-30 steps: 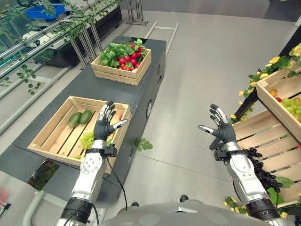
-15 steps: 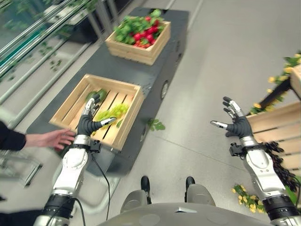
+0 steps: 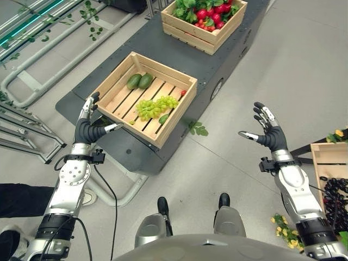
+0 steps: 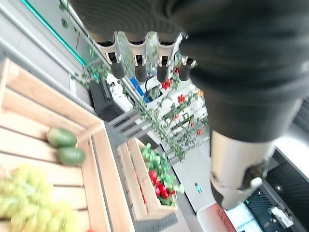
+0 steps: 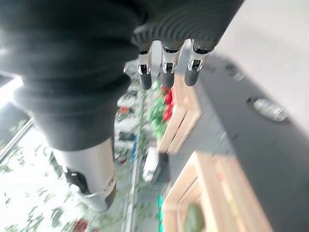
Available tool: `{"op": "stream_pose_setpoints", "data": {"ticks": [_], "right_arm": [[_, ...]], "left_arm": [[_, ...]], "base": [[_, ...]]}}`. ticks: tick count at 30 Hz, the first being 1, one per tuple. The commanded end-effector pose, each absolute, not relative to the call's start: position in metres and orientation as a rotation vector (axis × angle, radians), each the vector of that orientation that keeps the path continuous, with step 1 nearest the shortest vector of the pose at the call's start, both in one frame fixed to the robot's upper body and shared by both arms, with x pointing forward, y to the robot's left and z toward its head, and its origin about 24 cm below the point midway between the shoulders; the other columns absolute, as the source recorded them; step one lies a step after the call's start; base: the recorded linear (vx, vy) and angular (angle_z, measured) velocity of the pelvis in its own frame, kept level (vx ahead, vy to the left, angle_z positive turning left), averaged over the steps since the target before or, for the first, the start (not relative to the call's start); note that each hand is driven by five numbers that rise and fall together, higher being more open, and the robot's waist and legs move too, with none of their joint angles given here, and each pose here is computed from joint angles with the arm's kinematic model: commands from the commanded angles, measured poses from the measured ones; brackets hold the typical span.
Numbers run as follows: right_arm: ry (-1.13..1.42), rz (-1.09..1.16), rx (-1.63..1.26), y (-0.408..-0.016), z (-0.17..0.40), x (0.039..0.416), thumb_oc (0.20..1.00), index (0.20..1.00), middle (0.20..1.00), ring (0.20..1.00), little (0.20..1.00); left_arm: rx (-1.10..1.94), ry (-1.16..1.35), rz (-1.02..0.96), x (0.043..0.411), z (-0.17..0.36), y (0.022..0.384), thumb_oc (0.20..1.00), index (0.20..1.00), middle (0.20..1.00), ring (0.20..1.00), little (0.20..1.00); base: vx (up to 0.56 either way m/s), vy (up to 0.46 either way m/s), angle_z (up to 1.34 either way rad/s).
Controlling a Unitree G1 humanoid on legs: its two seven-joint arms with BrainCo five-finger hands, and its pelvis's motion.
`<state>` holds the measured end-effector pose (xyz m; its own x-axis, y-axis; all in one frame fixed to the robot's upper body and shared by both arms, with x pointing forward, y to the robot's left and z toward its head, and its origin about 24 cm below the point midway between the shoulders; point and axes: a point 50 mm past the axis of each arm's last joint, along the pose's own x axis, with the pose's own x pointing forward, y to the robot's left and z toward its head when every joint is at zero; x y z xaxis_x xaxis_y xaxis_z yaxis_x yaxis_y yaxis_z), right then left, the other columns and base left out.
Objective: Pick up the fruits from the basket on one side to the basket on the other side
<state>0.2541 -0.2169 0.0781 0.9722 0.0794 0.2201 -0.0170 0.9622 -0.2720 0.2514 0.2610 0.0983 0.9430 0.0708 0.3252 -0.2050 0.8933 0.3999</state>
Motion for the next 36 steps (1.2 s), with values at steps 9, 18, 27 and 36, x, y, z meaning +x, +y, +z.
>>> {"op": "stream_pose_setpoints", "data": {"ticks": [9,18,27,36], "right_arm": [[-0.454,0.126,-0.328,-0.201,0.126,0.269,1.000,1.000,1.000,1.000,1.000],[-0.513,0.089,-0.302,-0.204,0.136,0.270,1.000,1.000,1.000,1.000,1.000],[-0.553,0.122,-0.226,-0.194,0.137,0.266,1.000,1.000,1.000,1.000,1.000],[-0.593,0.128,-0.191,-0.192,0.143,0.265,1.000,1.000,1.000,1.000,1.000]], "left_arm": [[0.699,-0.627,0.126,0.297,0.198,0.256,1.000,1.000,1.000,1.000,1.000],[0.911,-0.653,0.135,0.337,0.247,0.252,1.000,1.000,1.000,1.000,1.000],[1.081,-0.425,0.219,0.361,0.245,0.289,1.000,1.000,1.000,1.000,1.000],[1.276,-0.267,0.331,0.358,0.262,0.331,1.000,1.000,1.000,1.000,1.000]], "base": [[-0.03,-0.028,0.01],[-0.06,-0.073,0.00],[-0.03,-0.013,-0.26],[-0.03,-0.006,-0.12]]}}
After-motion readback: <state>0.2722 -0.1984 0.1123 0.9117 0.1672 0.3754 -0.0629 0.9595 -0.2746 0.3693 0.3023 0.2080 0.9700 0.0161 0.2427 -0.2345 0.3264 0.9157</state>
